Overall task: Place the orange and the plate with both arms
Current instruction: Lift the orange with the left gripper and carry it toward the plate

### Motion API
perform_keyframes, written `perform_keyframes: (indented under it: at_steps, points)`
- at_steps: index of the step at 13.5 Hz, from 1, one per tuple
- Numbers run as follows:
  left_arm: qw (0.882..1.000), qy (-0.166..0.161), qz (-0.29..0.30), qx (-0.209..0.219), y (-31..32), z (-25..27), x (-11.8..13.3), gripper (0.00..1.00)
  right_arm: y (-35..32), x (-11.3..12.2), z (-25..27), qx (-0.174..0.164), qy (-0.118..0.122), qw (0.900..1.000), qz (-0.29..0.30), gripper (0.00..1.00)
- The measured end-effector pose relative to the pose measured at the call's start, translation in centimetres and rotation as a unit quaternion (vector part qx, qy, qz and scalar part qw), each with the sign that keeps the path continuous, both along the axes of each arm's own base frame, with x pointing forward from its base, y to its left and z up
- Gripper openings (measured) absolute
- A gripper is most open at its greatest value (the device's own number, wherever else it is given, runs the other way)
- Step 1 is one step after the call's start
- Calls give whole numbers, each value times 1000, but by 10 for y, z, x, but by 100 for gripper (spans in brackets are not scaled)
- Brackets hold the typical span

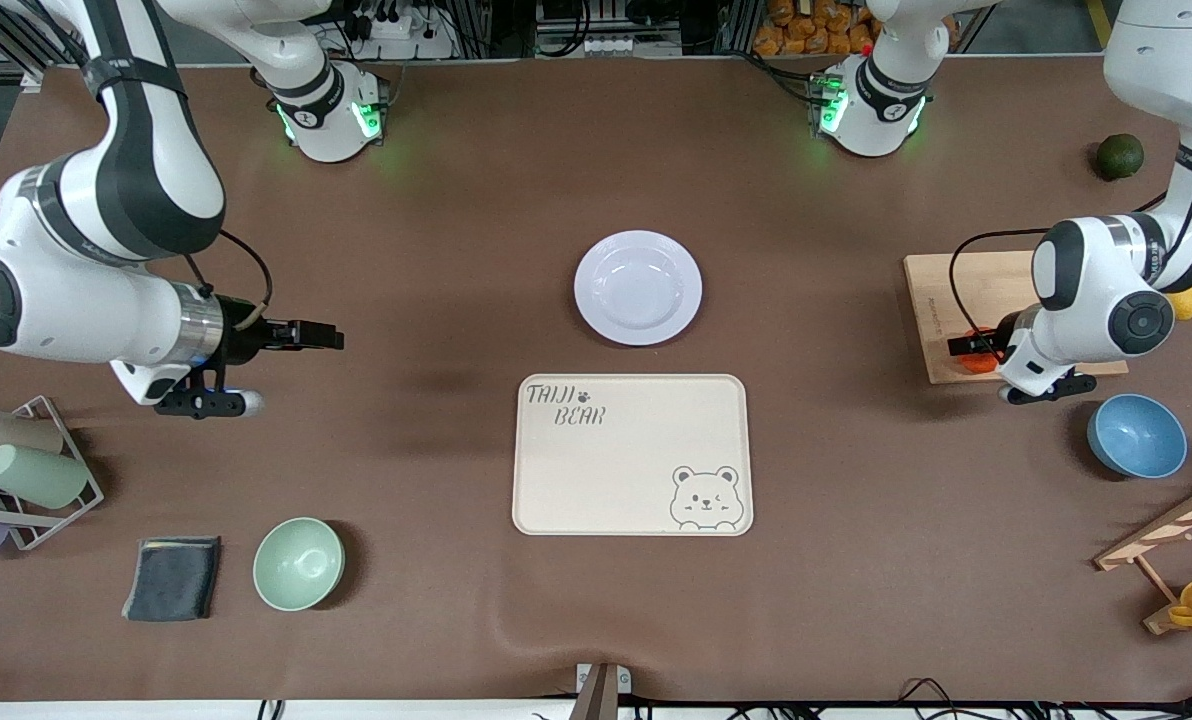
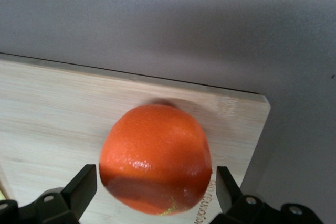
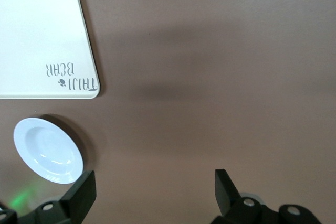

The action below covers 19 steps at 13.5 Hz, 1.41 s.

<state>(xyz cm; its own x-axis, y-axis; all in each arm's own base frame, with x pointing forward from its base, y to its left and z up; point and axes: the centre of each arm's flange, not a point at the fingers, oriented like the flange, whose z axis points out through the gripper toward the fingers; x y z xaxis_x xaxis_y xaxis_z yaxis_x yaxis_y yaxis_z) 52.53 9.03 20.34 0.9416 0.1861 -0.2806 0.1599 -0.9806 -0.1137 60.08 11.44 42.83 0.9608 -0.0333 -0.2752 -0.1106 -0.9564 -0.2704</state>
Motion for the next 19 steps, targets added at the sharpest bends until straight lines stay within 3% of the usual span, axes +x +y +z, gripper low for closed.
perform_keyframes:
  at_steps: [6, 8, 9, 11, 16, 19]
  points:
    - [1000, -9, -5, -1, -5, -1, 8, 100, -1, -3, -23, 2, -6, 1000, -14, 100]
    - [1000, -11, -6, -1, -4, -1, 11, 79, 0, -4, -25, 2, -6, 1000, -14, 100]
    - [1000, -11, -10, -1, -4, 0, 12, 74, 0, -4, -25, 2, -6, 1000, -14, 100]
    - [1000, -16, -25, -3, -2, 3, 15, 74, 0, -4, -25, 3, -6, 1000, -16, 100]
    - [996, -85, -22, -2, -6, 76, 66, 74, 2, -5, -31, 18, -3, 999, -27, 100]
    - [987, -145, 41, -53, -19, 137, 103, 74, 2, -5, -33, 35, 1, 998, -44, 100]
